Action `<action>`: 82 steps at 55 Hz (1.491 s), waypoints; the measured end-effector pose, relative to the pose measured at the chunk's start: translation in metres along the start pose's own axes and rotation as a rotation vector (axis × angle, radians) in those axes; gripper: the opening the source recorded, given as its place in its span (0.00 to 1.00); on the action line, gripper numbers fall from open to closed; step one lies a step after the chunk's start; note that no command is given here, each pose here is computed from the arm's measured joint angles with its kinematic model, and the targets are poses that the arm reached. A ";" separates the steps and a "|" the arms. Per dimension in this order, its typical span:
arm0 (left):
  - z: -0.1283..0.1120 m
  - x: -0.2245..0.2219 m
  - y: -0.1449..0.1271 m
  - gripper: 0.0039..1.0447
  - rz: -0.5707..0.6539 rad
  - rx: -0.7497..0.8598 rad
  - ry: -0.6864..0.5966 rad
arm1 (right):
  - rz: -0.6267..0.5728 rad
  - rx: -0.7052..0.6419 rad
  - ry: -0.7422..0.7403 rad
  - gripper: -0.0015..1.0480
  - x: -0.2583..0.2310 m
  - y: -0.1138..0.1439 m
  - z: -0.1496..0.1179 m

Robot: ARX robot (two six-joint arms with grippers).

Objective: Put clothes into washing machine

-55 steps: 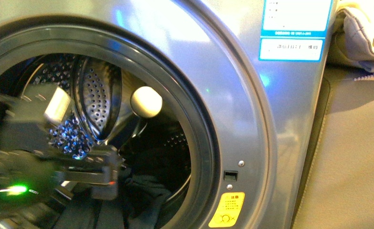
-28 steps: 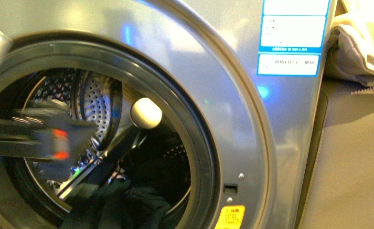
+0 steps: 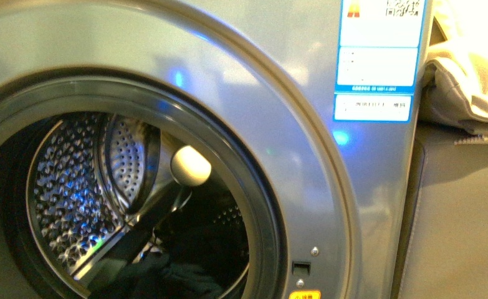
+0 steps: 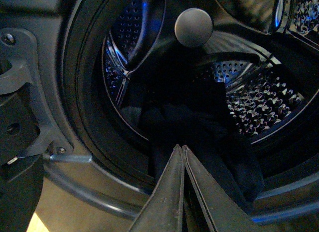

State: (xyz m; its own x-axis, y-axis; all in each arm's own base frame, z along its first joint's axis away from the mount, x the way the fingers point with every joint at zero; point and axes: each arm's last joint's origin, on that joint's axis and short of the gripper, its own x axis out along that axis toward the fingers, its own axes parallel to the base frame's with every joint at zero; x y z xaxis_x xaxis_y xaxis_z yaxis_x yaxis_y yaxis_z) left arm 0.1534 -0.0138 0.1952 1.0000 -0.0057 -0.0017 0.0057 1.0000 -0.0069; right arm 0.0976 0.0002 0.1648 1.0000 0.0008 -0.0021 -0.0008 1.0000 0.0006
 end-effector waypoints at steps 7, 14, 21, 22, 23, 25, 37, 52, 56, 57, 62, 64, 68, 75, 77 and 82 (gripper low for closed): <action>-0.007 -0.008 0.009 0.03 -0.020 0.000 0.005 | 0.000 0.000 0.000 0.02 0.000 0.000 0.000; -0.012 -0.015 0.014 0.03 0.011 0.000 0.001 | 0.000 0.000 0.000 0.02 0.000 0.000 0.000; -0.016 -0.021 0.014 0.03 0.004 0.000 0.004 | 0.000 0.000 0.000 0.02 0.000 0.000 0.000; -0.017 -0.022 0.014 0.03 0.004 0.000 0.005 | 0.000 0.000 0.000 0.02 0.000 0.000 0.000; -0.017 -0.022 0.014 0.03 0.004 0.000 0.006 | 0.000 0.000 0.000 0.02 0.000 0.000 0.000; -0.018 -0.024 0.014 0.03 0.004 0.000 0.006 | 0.000 0.000 0.000 0.02 0.000 0.000 0.000; -0.024 -0.030 0.014 0.03 0.004 0.001 -0.015 | 0.000 0.000 0.000 0.02 0.000 0.000 0.000; -0.023 -0.038 0.014 0.03 0.004 0.001 -0.021 | 0.000 0.000 0.000 0.02 0.000 0.000 0.000; -0.022 -0.040 0.014 0.03 0.004 0.001 -0.024 | 0.000 0.000 0.000 0.02 0.000 0.000 0.000; -0.022 -0.041 0.014 0.03 0.004 0.001 -0.024 | 0.000 0.000 0.000 0.02 0.000 0.000 0.000; -0.023 -0.043 0.014 0.03 0.004 0.001 -0.023 | 0.000 0.000 0.000 0.02 0.000 0.000 0.000; -0.023 -0.043 0.014 0.03 0.004 0.001 -0.023 | 0.000 0.000 0.000 0.02 0.000 0.000 0.000; -0.023 -0.044 0.014 0.03 0.004 0.001 -0.023 | 0.000 0.000 0.000 0.02 0.000 0.000 0.000; -0.026 -0.051 0.014 0.03 0.004 0.001 -0.001 | 0.000 0.000 0.000 0.02 0.000 0.000 0.000; -0.028 -0.053 0.014 0.03 0.004 0.001 0.011 | 0.000 0.000 0.000 0.02 0.000 0.000 0.000; -0.026 -0.057 0.013 0.03 0.004 0.001 -0.020 | 0.000 0.000 0.000 0.02 0.000 0.000 0.000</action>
State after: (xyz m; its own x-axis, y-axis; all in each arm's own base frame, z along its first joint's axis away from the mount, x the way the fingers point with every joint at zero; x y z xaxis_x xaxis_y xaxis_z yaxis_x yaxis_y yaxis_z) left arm 0.0969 -0.0001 0.1695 0.9998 -0.0015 0.0185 0.0016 1.0000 -0.0059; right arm 0.0976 0.0002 0.1648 1.0000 0.0008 -0.0021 -0.0008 1.0000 0.0006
